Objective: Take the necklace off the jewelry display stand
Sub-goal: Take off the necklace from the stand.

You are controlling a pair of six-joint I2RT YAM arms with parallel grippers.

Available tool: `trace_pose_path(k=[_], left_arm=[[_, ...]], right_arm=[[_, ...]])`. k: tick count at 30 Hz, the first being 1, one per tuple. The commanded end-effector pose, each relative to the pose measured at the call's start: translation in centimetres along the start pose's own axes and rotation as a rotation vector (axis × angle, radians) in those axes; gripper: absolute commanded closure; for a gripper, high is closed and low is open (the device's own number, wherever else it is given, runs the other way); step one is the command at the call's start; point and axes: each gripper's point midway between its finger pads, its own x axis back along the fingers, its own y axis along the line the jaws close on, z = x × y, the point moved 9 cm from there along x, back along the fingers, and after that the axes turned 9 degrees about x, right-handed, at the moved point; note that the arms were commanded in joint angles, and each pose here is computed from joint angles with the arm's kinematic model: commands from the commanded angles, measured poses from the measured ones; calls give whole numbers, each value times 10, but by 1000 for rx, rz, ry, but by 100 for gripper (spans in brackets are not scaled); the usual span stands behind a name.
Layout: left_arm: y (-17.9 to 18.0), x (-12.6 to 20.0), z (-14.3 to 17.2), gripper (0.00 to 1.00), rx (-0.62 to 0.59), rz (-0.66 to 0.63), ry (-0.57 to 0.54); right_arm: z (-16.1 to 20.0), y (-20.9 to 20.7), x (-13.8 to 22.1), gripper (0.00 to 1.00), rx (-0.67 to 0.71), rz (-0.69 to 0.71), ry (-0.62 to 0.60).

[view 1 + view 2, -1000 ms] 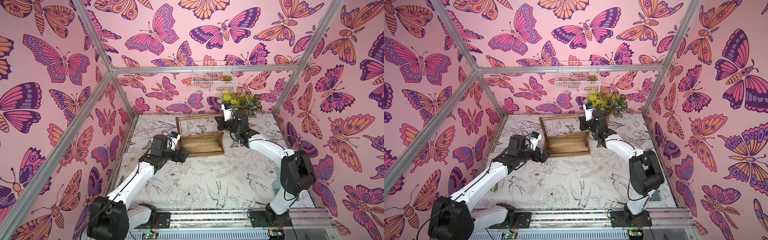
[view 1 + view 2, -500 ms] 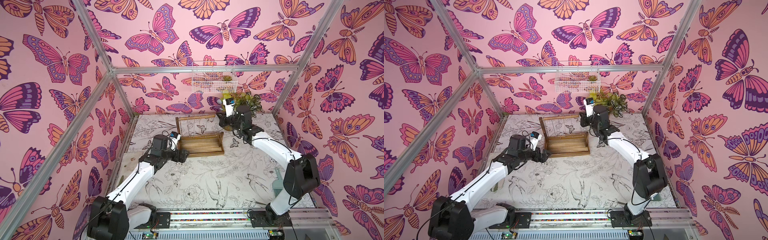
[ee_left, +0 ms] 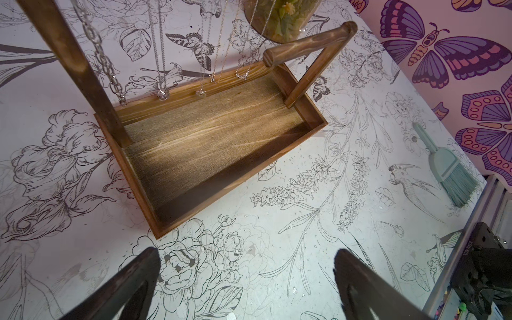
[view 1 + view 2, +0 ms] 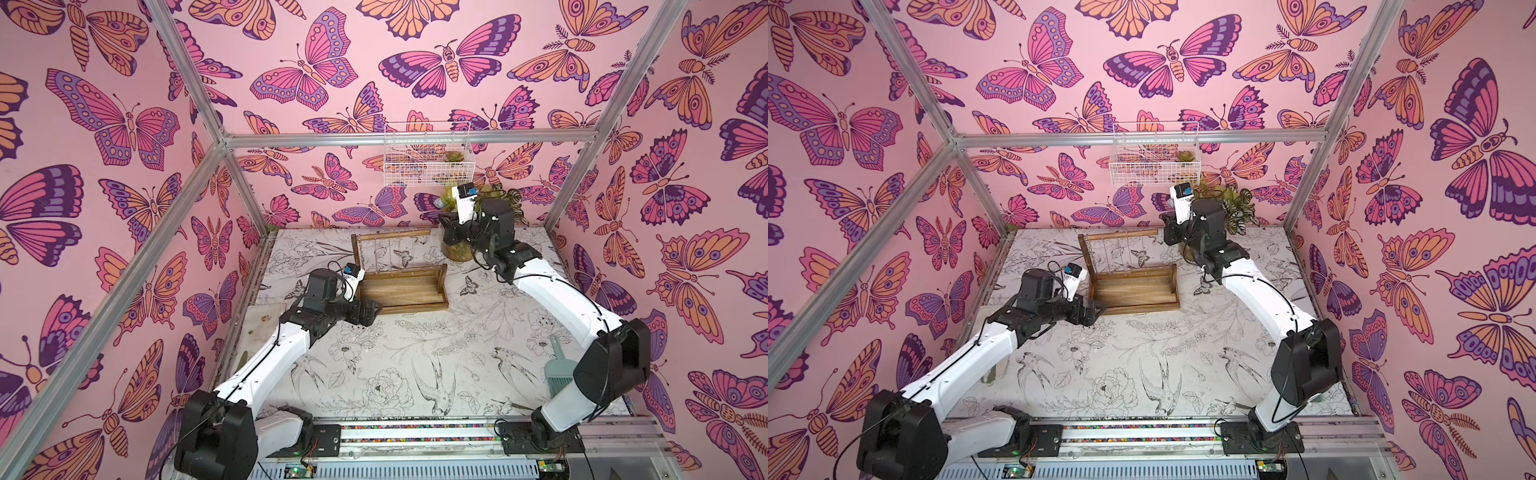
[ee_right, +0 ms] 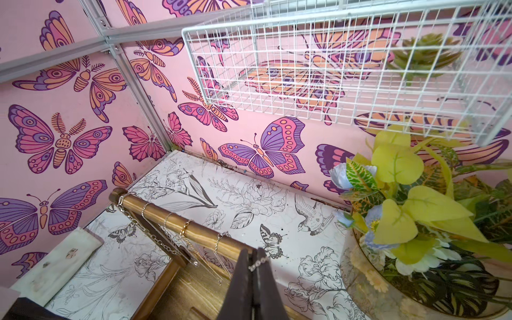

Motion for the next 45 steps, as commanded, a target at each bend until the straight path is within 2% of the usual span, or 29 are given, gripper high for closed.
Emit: trace_pose_path(k=[1,13,24,34,35,37,45], left_arm=[[-5,-2,-1,0,-20,44,22],[-19,1,-9,0,-59,121,9],[-36,5,-18,0,-127,287,-18],[-51,11,-28,0,-206,438,-49],[-52,12,-29,1,-213,457,-53],[-54,13,-30,2,-234,477,-65],[-58,14,-36,5,-335,482,-138]], right_arm=[[-25,4,18,98,24,9,-29],[-63,19,41,98,41,-62,-21],[-89,53,63,98,74,-192,-20],[-98,83,77,99,80,-288,-1],[-107,85,92,99,82,-300,-31],[-106,90,95,99,77,-321,-25],[-105,112,107,99,75,-393,-14]])
